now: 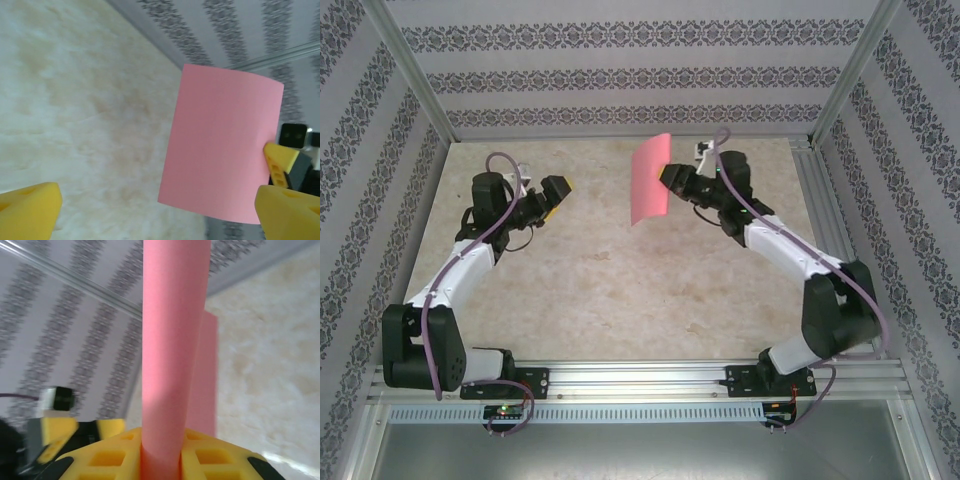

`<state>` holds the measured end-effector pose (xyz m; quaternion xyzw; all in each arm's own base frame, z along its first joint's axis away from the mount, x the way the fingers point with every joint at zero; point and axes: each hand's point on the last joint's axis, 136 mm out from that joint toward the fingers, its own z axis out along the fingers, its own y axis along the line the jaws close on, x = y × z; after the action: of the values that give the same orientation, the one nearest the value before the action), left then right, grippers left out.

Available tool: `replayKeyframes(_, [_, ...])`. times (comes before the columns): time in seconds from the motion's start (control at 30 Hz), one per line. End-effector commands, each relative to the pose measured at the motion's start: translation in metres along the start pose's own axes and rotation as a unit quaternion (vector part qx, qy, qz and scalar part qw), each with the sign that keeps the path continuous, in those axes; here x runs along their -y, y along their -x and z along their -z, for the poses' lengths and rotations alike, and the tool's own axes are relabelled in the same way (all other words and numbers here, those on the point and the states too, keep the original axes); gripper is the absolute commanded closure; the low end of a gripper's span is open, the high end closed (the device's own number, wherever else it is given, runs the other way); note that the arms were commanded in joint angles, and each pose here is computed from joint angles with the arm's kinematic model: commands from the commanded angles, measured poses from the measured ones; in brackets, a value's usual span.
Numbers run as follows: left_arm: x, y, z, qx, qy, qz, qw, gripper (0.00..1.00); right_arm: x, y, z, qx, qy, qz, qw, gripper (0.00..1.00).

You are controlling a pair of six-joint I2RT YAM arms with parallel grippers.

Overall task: Fold a paper plane with a square sheet of paper (fold left side to right side)
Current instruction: Pick up the square sheet of paper from the center of the table, then place a square sheet of paper at the center of the table.

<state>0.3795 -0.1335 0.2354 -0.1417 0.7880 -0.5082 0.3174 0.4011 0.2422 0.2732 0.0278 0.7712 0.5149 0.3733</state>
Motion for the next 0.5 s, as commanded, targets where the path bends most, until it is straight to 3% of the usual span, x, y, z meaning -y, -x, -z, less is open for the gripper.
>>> replayKeyframes(0.0, [0.072,0.007,0.005,-0.013,-0.134,-0.008,0.991,0.0,-0.066,0.014,0.036,0.011,0.111,0.018,0.994,0.77])
replayKeyframes(0.27, [0.175,0.007,0.003,-0.046,-0.252,-0.057,0.965,0.0,-0.161,0.034,0.101,0.037,0.207,0.06,0.976,0.75])
replayKeyframes(0.47, [0.229,-0.007,-0.012,-0.081,-0.319,-0.08,0.941,0.0,-0.212,0.033,0.123,0.038,0.256,0.082,0.962,0.75])
